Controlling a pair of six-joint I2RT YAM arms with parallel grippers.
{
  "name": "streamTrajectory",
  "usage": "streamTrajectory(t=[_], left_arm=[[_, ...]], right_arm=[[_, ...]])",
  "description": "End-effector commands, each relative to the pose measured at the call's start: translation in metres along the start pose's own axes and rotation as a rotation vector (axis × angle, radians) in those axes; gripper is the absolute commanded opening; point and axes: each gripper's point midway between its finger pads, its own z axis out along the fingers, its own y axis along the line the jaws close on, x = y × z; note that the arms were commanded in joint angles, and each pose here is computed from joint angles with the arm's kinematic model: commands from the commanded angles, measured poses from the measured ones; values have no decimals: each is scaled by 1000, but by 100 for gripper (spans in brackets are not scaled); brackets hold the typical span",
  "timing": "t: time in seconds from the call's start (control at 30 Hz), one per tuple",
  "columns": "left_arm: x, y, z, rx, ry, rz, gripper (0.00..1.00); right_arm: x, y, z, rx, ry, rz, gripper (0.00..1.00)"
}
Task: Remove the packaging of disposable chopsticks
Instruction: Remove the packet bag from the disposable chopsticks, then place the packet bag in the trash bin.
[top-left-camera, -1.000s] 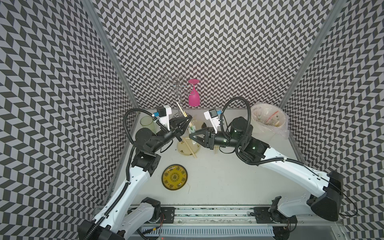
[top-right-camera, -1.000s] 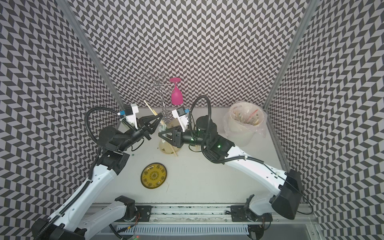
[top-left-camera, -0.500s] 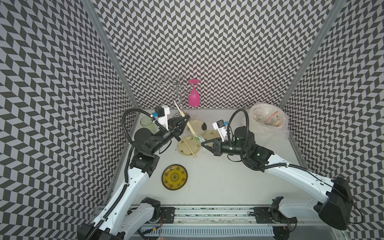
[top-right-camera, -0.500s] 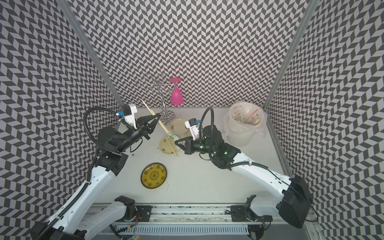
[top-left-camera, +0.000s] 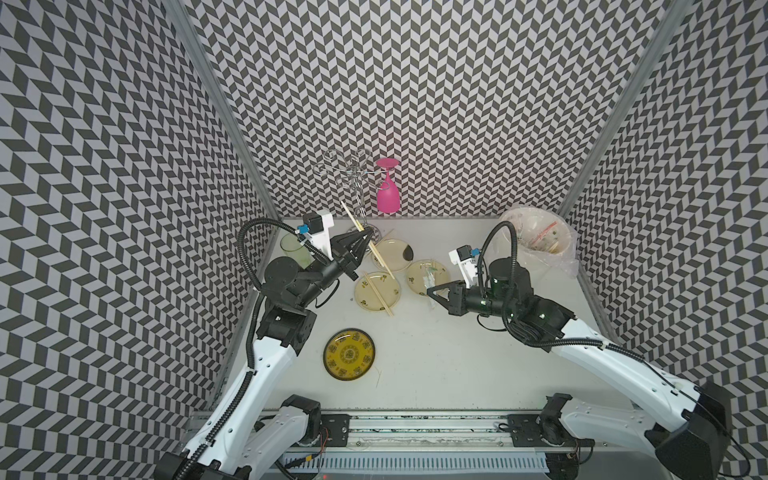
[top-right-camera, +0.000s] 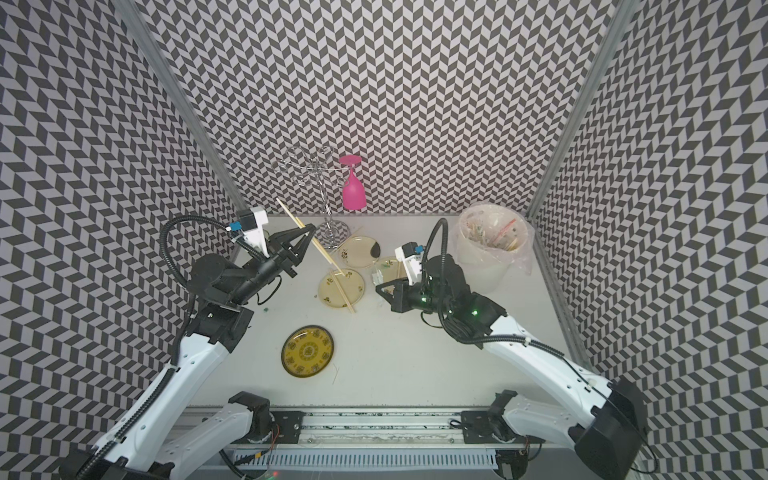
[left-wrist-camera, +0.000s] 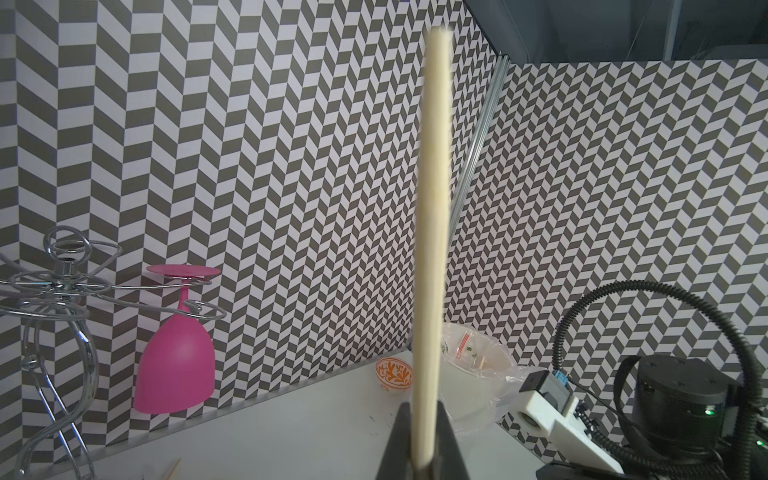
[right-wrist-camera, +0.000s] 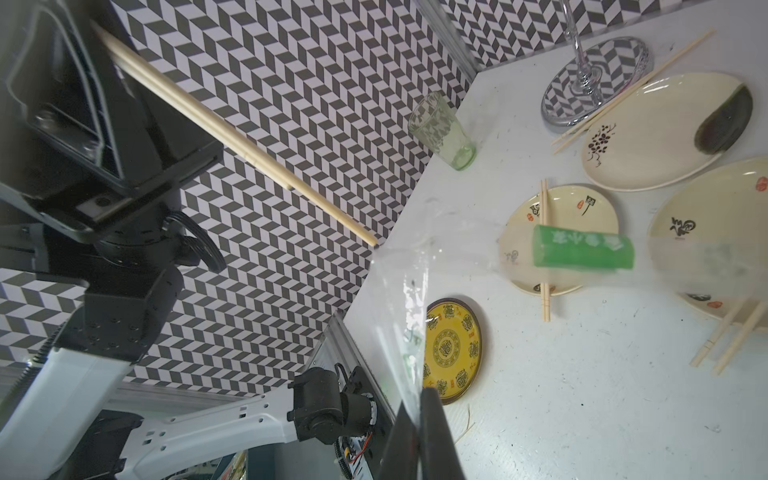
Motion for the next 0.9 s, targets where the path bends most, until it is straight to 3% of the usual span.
streamTrajectory(t=[0.0,0.2,0.4,0.53,0.87], left_arm=[[-15,-7,-4,13,-46,13,0],[-14,-7,-4,18,-47,5,0],[-9,-10,-2,34,-40,-3,0],[-7,-10,-1,31,-32,4,0],[-4,-15,1,31,-22,10,0]], right_arm=[[-19,13,-9,-13,-55,-41,0],[-60,1,-35,132,-185,-84,0],[-137,-52,-109,405,-516,-41,0],[-170,-92,-150,540,-624,-4,0],[-181,-176,-182,444,-658,219,0]])
